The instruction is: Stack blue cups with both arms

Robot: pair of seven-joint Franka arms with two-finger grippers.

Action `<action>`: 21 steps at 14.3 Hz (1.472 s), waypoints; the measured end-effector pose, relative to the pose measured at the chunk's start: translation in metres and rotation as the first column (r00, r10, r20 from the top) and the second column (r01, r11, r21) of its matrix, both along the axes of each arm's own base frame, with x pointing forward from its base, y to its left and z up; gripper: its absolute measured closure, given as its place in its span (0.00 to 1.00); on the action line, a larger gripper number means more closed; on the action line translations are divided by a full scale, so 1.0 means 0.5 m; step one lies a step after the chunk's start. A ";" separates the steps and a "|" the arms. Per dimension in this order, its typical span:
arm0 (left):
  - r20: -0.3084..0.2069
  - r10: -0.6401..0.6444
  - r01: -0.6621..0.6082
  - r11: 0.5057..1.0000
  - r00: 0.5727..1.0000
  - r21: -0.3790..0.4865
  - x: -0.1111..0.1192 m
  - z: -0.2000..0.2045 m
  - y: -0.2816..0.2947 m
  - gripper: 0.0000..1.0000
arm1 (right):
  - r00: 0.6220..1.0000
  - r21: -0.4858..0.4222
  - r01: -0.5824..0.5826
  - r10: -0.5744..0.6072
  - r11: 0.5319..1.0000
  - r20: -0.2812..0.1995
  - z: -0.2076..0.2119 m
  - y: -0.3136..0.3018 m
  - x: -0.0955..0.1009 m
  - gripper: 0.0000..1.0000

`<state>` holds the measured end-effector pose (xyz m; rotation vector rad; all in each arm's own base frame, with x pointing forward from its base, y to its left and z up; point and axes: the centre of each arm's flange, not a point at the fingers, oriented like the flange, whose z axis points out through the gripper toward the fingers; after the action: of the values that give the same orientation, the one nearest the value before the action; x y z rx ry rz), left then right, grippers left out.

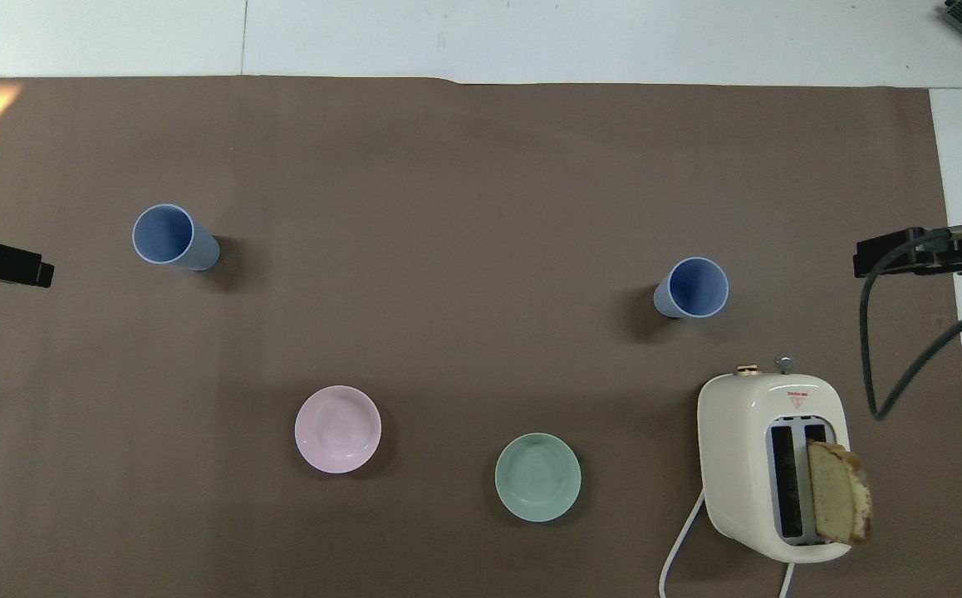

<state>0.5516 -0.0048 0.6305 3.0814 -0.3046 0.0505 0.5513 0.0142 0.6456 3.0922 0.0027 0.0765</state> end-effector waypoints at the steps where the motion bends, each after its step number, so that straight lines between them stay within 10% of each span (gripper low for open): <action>1: 0.004 0.000 0.000 1.000 1.000 0.000 0.001 0.001 0.000 0.00 | 1.000 0.000 0.000 0.000 1.000 0.000 0.000 0.000 0.000 0.00; 12: 0.079 -0.001 0.001 1.000 0.997 0.003 0.032 -0.007 -0.004 0.00 | 1.000 0.000 0.000 0.000 1.000 0.000 0.000 0.000 0.000 0.00; 21: 0.127 -0.065 0.060 0.997 0.990 0.045 0.136 -0.216 0.057 0.00 | 1.000 0.000 0.000 0.000 1.000 0.000 0.000 0.000 0.000 0.00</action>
<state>0.6194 0.0237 0.5225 3.1126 -0.4121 0.2443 0.5513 0.0142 0.6456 3.0922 0.0027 0.0764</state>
